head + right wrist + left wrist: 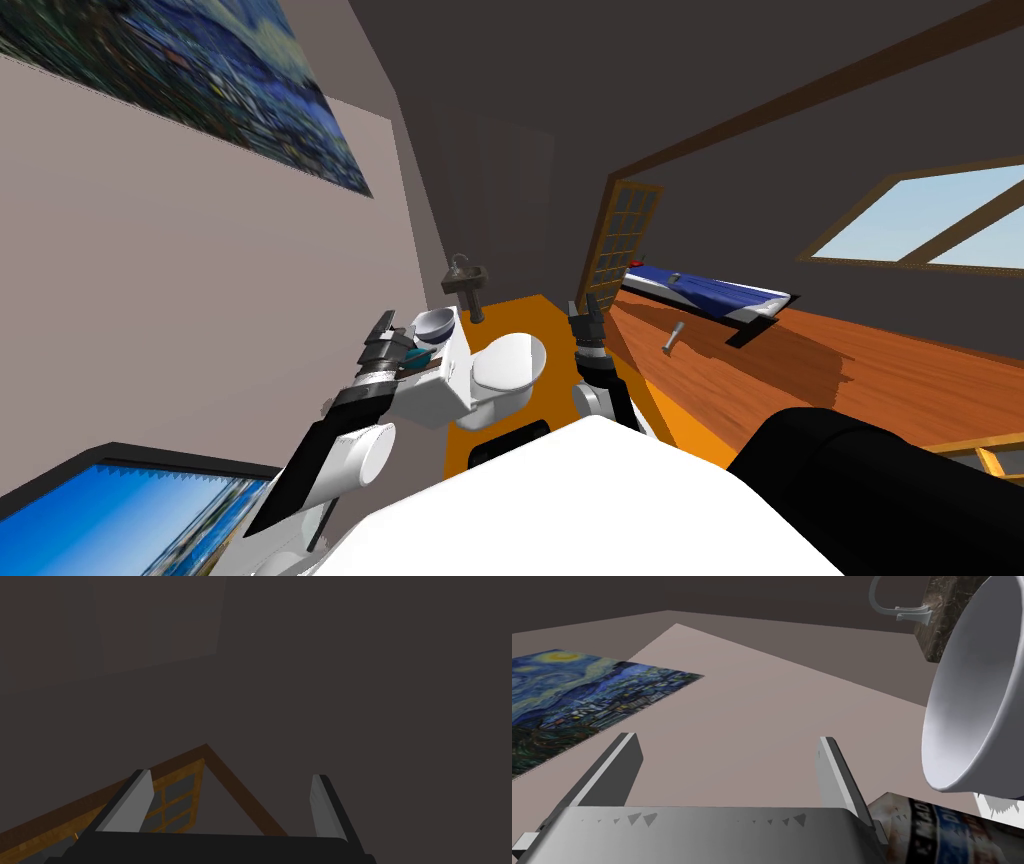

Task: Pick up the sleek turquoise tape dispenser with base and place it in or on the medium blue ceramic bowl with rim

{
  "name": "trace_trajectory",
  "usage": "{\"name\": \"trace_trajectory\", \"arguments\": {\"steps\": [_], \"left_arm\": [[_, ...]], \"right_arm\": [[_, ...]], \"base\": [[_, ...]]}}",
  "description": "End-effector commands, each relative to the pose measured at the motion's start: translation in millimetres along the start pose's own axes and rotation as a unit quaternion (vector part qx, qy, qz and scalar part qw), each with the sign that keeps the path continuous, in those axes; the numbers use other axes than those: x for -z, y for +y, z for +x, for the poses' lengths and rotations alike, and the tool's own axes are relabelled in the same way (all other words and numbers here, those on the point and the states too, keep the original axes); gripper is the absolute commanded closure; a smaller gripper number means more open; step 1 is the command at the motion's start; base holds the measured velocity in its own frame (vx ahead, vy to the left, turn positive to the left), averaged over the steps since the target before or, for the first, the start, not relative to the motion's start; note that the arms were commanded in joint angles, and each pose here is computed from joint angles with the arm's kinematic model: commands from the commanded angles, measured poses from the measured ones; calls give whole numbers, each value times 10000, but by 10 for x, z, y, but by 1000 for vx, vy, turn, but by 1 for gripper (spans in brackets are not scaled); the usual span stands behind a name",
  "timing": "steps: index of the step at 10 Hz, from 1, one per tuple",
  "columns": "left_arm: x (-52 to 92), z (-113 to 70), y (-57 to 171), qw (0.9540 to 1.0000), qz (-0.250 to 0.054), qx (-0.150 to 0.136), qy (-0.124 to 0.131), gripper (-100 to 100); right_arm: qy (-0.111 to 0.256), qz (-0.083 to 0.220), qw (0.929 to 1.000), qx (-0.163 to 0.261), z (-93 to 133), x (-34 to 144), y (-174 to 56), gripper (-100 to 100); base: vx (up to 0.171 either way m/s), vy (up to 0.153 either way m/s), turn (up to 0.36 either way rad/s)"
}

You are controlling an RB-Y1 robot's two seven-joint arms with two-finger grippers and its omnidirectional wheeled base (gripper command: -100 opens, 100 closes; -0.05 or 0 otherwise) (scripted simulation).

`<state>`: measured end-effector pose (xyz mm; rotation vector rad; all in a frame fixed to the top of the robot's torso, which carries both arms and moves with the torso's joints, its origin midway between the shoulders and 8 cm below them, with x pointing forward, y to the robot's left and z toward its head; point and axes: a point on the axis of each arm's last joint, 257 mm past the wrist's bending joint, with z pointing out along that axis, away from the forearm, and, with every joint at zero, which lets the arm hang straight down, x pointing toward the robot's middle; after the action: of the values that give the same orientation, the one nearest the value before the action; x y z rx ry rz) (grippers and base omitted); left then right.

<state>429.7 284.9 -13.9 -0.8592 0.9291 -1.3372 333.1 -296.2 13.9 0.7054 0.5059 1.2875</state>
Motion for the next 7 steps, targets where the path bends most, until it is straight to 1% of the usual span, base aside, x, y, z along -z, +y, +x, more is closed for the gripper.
{"name": "trace_trajectory", "arguments": {"steps": [1,2,4,5,7], "left_arm": [[-15,7,104,9998,-201,16,14,-100],[-87,26,99,9996,-255,124,98,-100],[-78,28,215,9987,-481,122,99,-100],[-150,46,210,9981,-543,222,181,-100],[-134,49,326,9966,-771,218,181,-100]], "right_arm": [[0,0,10000,0,0,0,0,0],[0,0,10000,0,0,0,0,0],[0,0,10000,0,0,0,0,0],[0,0,10000,0,0,0,0,0],[0,0,10000,0,0,0,0,0]], "base": [[-5,-25,3],[-16,-47,24],[-8,-42,15],[-11,-57,28],[-11,-39,15]]}}
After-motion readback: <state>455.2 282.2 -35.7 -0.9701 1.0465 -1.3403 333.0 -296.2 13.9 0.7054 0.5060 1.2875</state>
